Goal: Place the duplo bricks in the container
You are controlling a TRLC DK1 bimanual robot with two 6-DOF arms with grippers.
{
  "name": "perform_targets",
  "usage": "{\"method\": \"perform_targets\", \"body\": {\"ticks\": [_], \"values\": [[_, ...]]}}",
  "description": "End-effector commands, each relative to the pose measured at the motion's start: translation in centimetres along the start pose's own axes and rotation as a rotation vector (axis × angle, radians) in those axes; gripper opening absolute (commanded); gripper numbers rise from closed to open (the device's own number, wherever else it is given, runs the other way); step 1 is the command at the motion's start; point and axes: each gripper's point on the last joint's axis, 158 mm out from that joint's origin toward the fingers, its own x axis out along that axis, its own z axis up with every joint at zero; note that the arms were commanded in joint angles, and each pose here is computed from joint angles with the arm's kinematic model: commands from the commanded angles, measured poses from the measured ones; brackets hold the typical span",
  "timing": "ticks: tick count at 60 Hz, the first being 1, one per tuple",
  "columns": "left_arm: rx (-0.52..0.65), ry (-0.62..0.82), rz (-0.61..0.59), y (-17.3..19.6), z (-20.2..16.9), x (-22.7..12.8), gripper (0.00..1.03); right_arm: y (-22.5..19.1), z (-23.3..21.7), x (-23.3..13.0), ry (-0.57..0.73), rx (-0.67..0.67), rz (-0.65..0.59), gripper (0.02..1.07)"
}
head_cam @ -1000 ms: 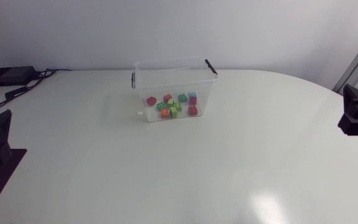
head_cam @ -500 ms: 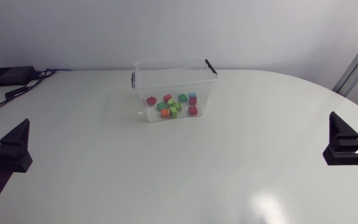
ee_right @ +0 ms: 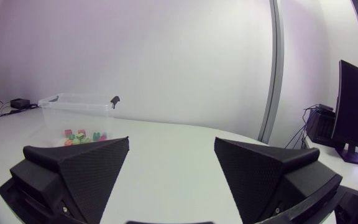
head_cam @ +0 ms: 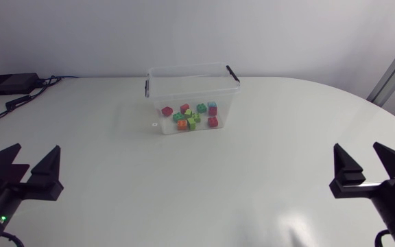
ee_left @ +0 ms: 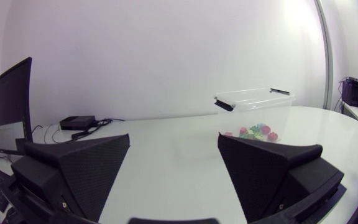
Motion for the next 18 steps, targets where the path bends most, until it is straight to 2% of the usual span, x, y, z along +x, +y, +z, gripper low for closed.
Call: {"method": "perform_targets", "body": {"ticks": [1, 18], "values": [[-0.053, -0.005, -0.011, -0.2, -1.3, 0.3, 0.99, 0.2, -1.4, 0.2, 0.005, 0.043, 0.01, 1.01], [-0.087, -0.015, -0.034, -0.7, -2.5, 0.5, 0.99, 0.7, -2.8, 0.4, 0.013, 0.069, 0.033, 1.01]]}}
